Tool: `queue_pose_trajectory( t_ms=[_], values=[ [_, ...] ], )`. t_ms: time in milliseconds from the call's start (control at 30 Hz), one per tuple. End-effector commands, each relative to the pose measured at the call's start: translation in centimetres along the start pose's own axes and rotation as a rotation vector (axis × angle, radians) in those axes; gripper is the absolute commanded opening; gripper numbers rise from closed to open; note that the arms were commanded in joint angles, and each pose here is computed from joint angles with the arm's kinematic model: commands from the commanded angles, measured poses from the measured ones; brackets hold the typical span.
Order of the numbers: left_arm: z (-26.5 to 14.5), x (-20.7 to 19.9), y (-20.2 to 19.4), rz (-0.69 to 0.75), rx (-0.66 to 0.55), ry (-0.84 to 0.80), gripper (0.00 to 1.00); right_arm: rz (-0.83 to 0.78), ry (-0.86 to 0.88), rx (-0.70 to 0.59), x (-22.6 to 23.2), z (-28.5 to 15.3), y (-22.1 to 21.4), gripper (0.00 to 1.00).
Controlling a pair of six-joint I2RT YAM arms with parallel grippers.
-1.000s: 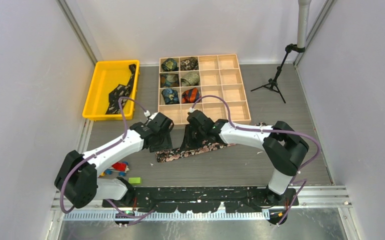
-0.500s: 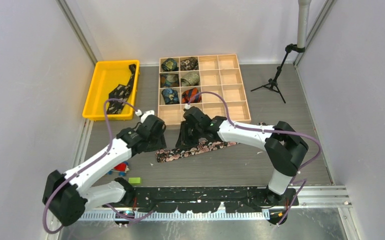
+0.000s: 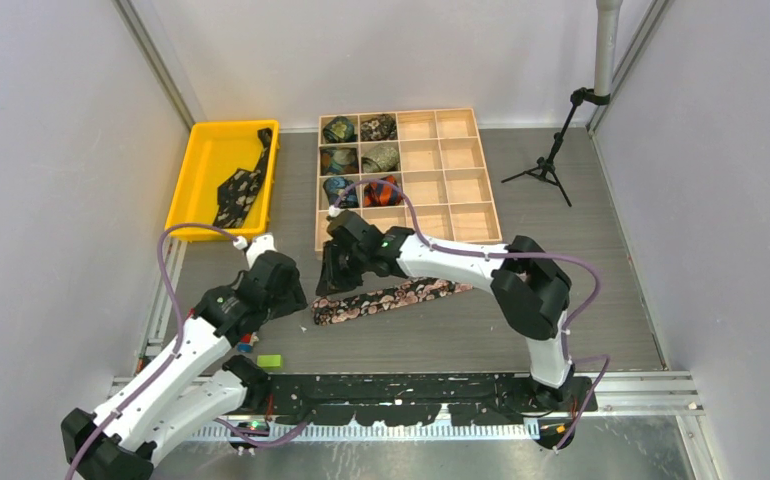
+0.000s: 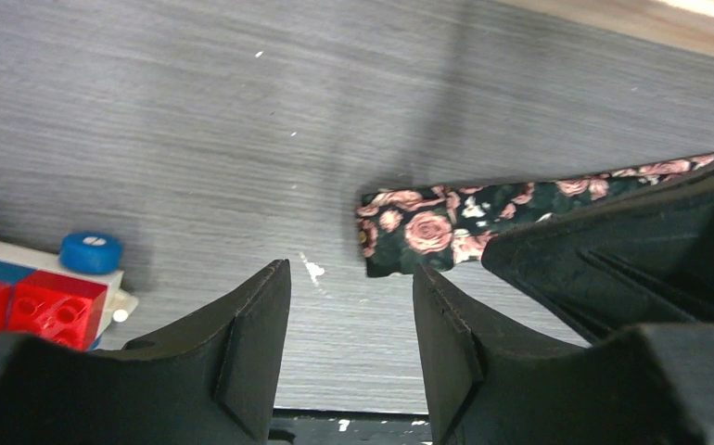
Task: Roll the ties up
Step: Roll the tie at the center of the board.
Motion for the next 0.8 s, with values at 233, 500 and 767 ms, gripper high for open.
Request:
queue_pose_trajectory(
  t_ms=[233,500,767],
  values=[
    [-0.9,1.1,0.4,-0.056,-0.085,-0.01,0.52,-0.025,0.023,0.073,1.2,3.0,-0.9,0.18],
    [-1.0,1.1,0.1,-0.079,-0.081,-0.055,0.55,-0.054,-0.067,0.084,0.0,3.1,-1.3,0.17],
    [-0.2,0.4,-0.5,-0.043,-0.02,-0.098,0.54,-0.06,-0.103,0.087,-1.0,3.0,-1.6,0.17]
  ],
)
Point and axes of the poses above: each gripper's point midway between its finger pads, its own z axis out along the fingers, its own x axis along the line the jaws close on, y = z × x, the point moved 9 cm from there along -z, back along the fingers, and after that the axes turned 14 degrees about -z, right-handed, at the moved point
